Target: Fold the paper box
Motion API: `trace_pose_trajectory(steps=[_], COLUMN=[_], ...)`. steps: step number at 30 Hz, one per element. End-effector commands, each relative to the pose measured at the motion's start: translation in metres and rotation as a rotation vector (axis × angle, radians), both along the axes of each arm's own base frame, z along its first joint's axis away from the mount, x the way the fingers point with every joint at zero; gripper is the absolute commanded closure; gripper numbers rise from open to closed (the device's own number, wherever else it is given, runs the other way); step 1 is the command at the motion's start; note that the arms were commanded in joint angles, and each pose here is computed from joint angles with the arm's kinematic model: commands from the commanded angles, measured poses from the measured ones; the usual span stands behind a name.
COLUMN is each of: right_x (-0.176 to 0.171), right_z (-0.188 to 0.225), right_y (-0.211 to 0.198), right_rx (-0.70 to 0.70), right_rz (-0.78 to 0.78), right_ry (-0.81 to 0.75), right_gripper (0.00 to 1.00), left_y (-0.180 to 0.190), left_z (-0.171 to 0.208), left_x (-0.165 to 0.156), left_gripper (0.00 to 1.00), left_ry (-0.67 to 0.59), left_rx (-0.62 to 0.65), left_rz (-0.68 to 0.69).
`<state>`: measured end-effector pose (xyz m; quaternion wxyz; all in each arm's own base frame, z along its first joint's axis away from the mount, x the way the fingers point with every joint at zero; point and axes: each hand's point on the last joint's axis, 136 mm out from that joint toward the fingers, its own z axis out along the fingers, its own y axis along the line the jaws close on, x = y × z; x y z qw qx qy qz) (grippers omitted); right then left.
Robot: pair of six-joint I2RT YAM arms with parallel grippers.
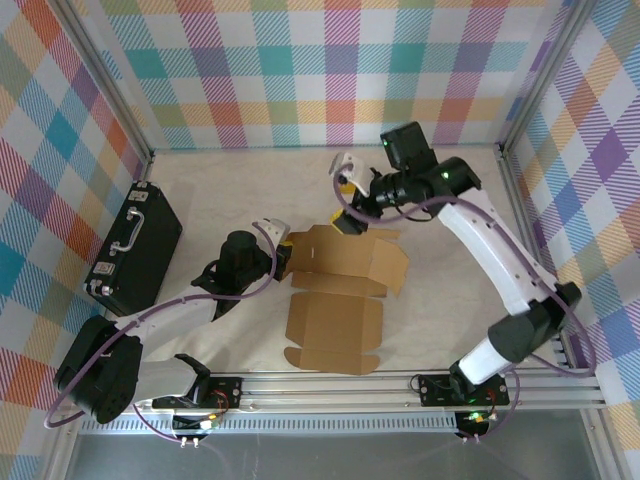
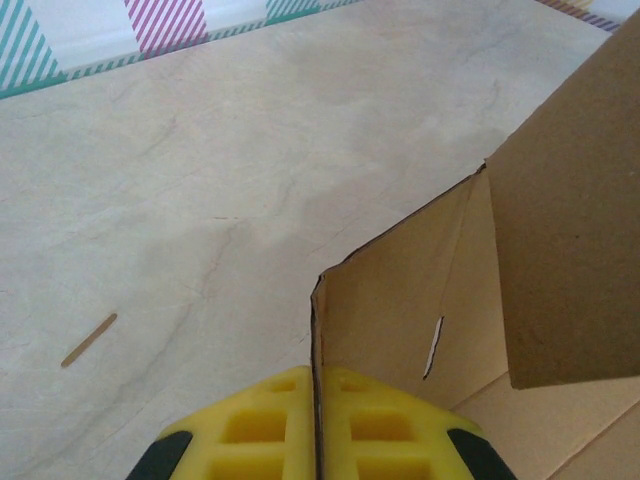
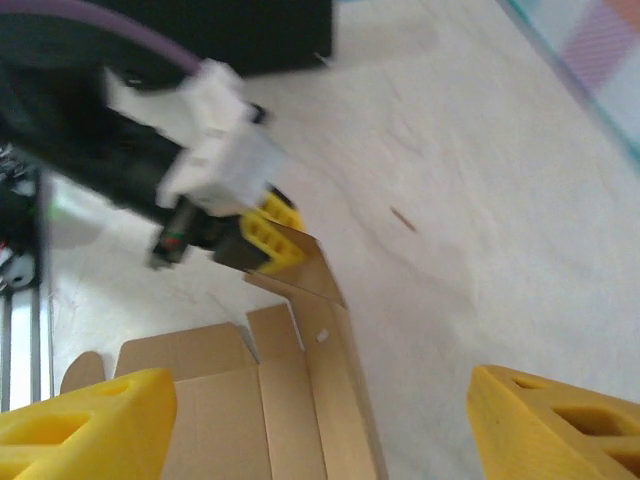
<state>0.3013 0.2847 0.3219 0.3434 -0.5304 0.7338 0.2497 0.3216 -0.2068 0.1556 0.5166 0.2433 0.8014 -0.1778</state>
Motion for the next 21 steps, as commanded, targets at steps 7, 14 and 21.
trace_pose_trajectory(steps=[7, 14, 21], right_x=[0.049, 0.037, 0.012], right_z=[-0.074, -0.082, -0.111], right_y=[-0.019, -0.013, -0.021], right_rx=[-0.159, -0.112, -0.141], right_rz=[-0.374, -0.323, -0.252], right_ry=[0.336, 0.434, 0.452], right_gripper=[0.29, 0.39, 0.42], left_y=[0.001, 0.002, 0.002], left_z=[0.022, 0.021, 0.019], left_x=[0.003, 0.004, 0.006], left_gripper=[1.00, 1.00, 1.00], left_ry=[-0.075, -0.071, -0.068], left_rx=[-0.019, -0.015, -0.013], left_rz=[-0.002, 0.009, 0.018])
